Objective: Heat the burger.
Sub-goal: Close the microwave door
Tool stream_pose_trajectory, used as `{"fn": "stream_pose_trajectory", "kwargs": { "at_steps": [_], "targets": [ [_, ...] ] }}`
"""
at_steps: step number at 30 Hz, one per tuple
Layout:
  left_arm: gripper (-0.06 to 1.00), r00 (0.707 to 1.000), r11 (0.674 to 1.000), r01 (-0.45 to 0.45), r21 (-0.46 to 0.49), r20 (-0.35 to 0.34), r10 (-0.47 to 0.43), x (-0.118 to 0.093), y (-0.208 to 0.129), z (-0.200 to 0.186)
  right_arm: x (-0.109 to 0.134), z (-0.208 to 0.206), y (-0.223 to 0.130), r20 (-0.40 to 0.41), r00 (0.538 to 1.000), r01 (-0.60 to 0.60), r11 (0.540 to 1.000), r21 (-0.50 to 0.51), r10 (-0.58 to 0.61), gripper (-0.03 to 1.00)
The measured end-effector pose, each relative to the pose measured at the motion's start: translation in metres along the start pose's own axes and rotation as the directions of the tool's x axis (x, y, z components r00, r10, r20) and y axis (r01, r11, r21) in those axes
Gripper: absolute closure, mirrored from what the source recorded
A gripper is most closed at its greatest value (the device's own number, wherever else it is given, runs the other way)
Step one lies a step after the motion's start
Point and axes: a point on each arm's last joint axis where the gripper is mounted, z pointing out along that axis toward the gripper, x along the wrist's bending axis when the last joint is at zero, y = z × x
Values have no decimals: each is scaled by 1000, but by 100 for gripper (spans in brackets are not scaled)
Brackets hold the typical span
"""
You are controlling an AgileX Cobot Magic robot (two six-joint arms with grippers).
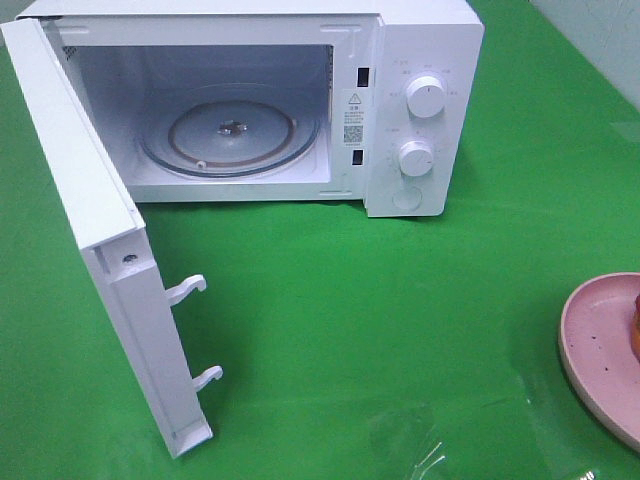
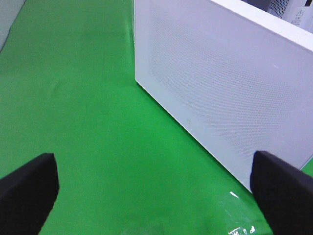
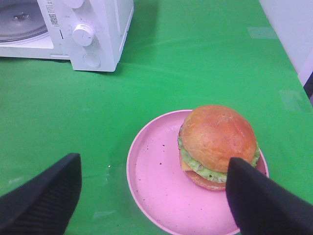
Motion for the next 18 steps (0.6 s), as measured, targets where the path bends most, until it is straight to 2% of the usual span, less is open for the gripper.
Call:
{"fn": "stream_pose_trajectory", "kwargs": {
  "at_steps": [18],
  "targets": [
    [-5, 1000, 1000, 0, 0, 0, 0, 0, 0, 0, 0, 0, 0, 0, 1000, 0, 1000, 0, 0, 20]
  ]
}}
